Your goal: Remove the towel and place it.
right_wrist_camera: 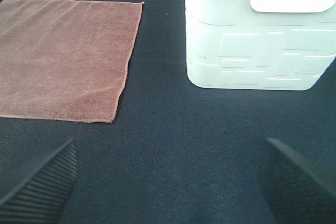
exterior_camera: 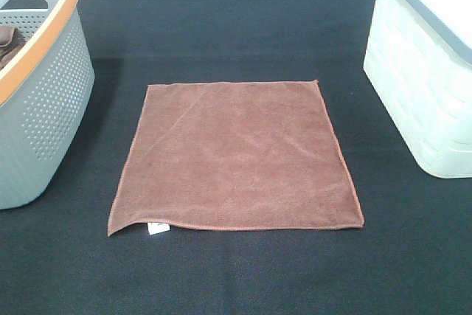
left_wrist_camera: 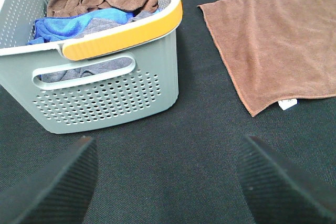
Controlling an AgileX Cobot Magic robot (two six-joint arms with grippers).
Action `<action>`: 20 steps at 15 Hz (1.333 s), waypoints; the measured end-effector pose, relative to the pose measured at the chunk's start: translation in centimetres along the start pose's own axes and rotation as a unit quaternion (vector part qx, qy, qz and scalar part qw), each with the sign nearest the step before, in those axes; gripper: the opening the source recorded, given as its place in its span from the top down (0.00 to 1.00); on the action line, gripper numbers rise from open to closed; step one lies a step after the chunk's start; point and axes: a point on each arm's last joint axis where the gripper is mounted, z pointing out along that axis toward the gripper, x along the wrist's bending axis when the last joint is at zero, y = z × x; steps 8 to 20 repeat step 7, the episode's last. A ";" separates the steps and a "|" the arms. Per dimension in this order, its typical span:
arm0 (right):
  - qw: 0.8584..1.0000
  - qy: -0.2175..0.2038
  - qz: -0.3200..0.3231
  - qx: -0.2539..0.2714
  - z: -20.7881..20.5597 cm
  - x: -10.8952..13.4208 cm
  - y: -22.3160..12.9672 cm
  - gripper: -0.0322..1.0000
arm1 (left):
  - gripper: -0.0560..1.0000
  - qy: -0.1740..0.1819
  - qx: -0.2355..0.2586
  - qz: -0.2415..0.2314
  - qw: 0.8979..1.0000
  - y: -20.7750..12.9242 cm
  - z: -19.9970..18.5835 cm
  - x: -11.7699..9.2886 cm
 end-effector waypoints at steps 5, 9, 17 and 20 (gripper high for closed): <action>1.000 0.000 0.000 0.000 0.0 0.0 0.0 0.12 | 0.27 0.000 0.000 0.001 1.000 0.0 0.0 0.0; 1.000 0.000 0.000 0.000 0.0 0.0 0.0 0.12 | 0.27 0.001 0.000 0.001 1.000 0.0 0.0 0.0; 1.000 0.000 0.000 0.000 0.0 0.0 0.0 0.12 | 0.27 0.001 0.000 0.001 1.000 0.0 0.0 0.0; 1.000 0.000 0.000 0.000 0.0 0.0 0.0 0.12 | 0.27 0.001 0.000 0.001 1.000 0.0 0.0 0.0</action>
